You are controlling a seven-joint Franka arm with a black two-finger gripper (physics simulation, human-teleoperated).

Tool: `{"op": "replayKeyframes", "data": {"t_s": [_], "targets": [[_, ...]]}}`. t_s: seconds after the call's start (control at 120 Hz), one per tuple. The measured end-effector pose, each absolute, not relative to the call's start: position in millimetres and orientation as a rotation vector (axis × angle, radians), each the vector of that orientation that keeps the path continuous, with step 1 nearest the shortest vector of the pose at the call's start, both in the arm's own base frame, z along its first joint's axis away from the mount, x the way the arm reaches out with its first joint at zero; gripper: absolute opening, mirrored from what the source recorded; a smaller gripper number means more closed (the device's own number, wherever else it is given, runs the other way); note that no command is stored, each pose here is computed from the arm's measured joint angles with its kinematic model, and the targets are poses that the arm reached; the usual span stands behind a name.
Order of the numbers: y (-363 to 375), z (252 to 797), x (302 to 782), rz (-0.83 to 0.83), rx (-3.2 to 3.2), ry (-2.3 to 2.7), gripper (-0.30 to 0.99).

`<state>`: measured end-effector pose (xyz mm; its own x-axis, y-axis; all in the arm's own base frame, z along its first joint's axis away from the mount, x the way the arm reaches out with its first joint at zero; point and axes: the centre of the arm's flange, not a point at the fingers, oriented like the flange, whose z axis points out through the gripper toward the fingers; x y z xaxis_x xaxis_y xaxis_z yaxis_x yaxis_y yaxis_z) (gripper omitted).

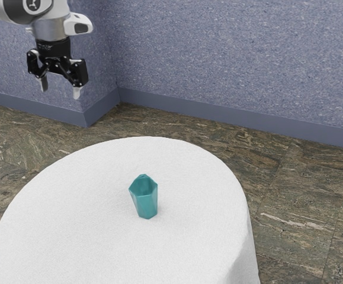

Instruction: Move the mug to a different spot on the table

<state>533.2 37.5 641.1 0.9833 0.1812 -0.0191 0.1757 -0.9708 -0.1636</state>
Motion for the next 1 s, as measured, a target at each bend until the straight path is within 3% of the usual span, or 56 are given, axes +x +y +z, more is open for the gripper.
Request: {"op": "replayKeyframes", "data": {"t_s": [0.167, 0.283, 0.475, 0.708, 1.0], "targets": [[66, 639, 531, 0.071, -2.925, -0.440, 0.69], [68, 596, 561, 0.113, -2.908, -0.475, 0.69], [-38, 529, 610, 0.079, -2.991, -0.363, 0.69], [-55, 441, 644, 0.185, -3.017, -0.604, 0.69], [-71, 376, 659, 0.227, -2.993, -0.798, 0.69]]}}
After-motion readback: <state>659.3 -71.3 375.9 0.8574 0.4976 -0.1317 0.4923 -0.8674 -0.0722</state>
